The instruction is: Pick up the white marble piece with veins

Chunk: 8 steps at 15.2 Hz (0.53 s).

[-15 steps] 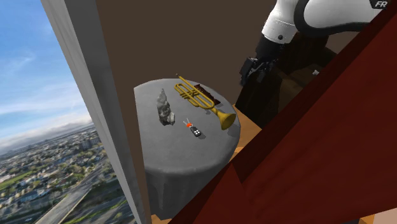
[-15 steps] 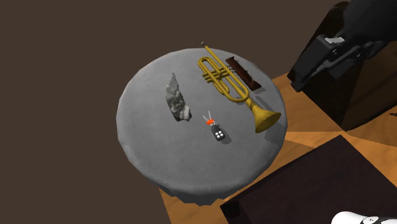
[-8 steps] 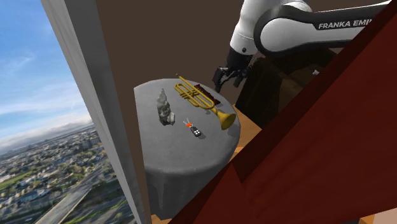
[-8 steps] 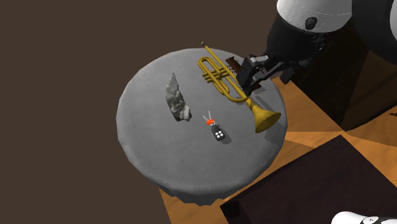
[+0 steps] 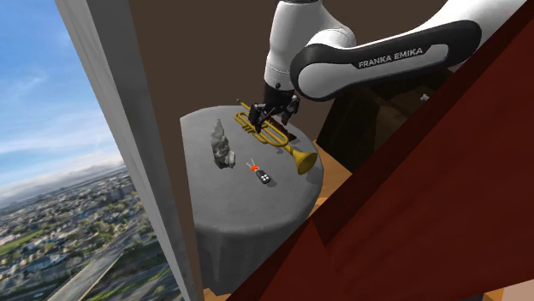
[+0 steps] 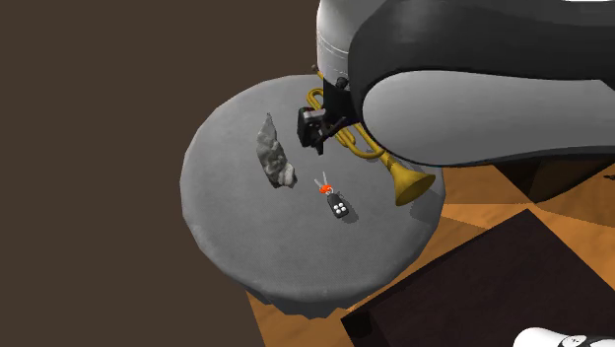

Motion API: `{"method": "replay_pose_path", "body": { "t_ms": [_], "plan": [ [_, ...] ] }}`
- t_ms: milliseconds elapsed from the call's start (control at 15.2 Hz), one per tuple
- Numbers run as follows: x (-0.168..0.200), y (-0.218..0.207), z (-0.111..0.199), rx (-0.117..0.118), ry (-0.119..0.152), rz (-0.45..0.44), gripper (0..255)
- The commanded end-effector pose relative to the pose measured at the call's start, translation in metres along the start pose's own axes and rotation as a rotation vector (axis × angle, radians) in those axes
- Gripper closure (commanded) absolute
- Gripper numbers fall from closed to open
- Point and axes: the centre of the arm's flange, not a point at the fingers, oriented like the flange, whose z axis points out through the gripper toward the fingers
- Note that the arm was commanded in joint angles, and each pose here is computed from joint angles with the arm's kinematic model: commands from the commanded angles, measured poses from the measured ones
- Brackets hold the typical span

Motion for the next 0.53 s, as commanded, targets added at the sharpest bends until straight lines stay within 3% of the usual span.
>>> {"method": "replay_pose_path", "body": {
  "t_ms": [0, 462],
  "plan": [
    [0.012, -0.022, 0.015, -0.017, 0.011, 0.007, 0],
    [0.058, -0.09, 0.066, -0.077, 0.044, 0.027, 0]
  ]
}}
